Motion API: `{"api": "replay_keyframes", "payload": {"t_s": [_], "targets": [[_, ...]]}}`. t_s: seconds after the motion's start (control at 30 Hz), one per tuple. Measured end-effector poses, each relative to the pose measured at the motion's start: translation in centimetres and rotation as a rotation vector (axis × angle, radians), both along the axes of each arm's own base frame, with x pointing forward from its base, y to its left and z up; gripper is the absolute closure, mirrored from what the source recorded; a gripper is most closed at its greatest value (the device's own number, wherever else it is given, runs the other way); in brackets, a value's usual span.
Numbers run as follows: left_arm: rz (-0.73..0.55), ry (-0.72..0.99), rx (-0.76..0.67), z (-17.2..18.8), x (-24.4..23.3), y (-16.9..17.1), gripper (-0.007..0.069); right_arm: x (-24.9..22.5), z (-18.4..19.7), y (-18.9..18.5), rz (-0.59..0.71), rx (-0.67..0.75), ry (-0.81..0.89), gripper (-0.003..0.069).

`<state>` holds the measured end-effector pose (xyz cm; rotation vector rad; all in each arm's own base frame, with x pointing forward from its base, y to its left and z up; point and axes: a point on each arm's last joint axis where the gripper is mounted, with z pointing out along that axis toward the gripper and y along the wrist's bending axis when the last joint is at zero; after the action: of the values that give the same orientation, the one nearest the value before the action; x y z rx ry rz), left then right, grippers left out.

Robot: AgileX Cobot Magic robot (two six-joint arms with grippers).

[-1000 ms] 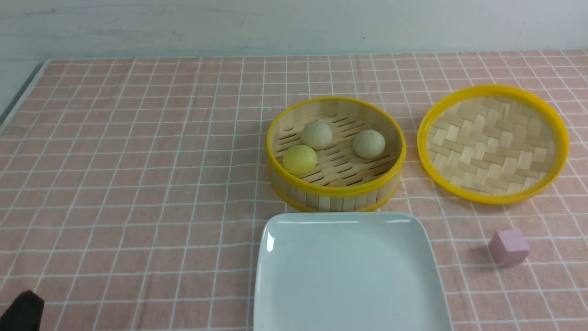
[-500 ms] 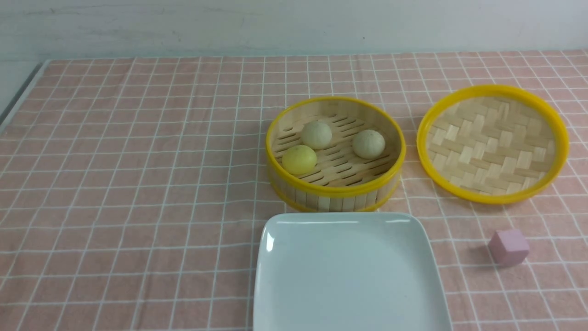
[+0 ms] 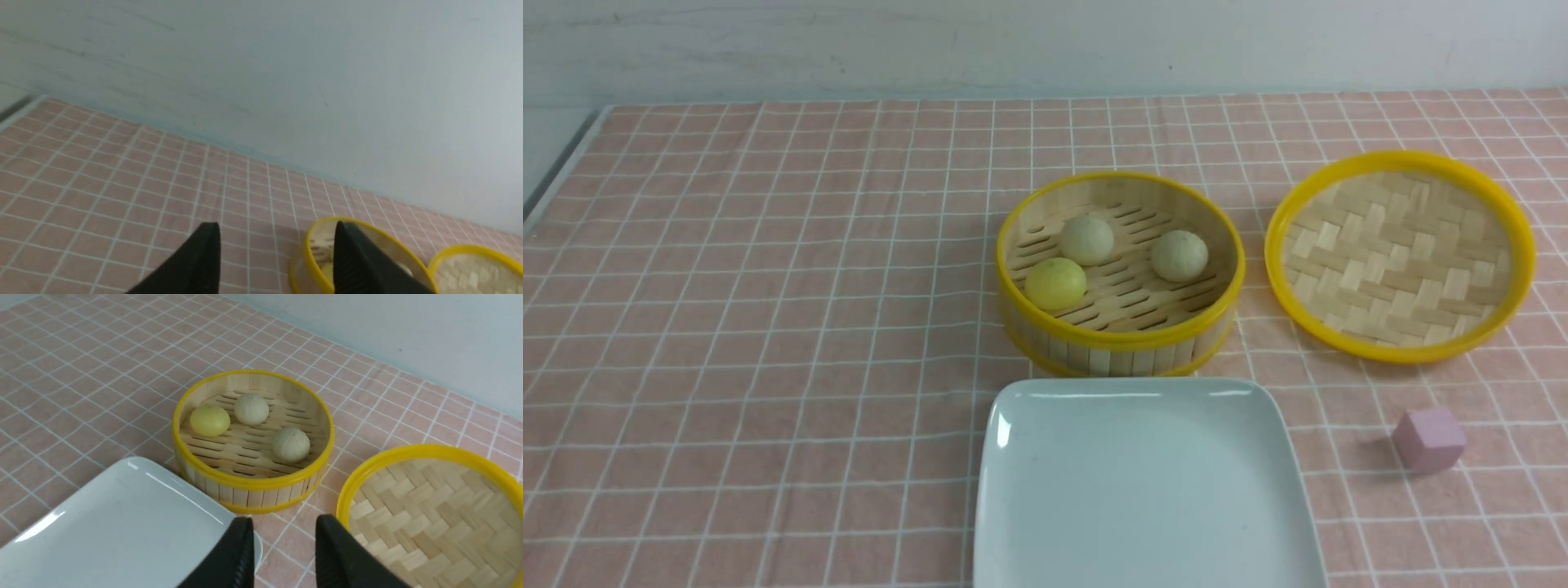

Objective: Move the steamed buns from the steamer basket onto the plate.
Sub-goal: Use the right arm to grab the steamed stuffed bun that is closest to it

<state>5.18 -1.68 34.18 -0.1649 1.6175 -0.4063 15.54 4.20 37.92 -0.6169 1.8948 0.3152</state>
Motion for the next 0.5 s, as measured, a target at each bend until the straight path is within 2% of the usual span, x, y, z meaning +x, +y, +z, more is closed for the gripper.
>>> {"api": "replay_keyframes", "payload": {"t_s": [0.03,0.07,0.1,0.2,0.5], "targets": [[-0.006,-0.001,0.003,0.0,0.0,-0.1,0.0233,0.0,0.1,0.0,0.003,-0.002,-0.007,0.0419],[-0.057,0.019,0.027,-0.1,0.5,-0.5,0.0239,2.7,-0.6,0.1,0.031,-0.016,0.03,0.0419],[-0.069,0.019,0.032,-0.1,0.6,-0.6,0.0239,2.7,-0.4,0.1,0.033,-0.018,0.021,0.0419],[-0.164,0.022,0.07,-0.1,1.6,-1.3,0.0247,7.6,-0.5,0.1,0.073,-0.042,0.062,0.0419],[-0.325,0.093,0.157,-1.0,5.0,-2.3,0.0249,19.0,-1.9,0.8,0.189,-0.026,0.2,0.0419]]}}
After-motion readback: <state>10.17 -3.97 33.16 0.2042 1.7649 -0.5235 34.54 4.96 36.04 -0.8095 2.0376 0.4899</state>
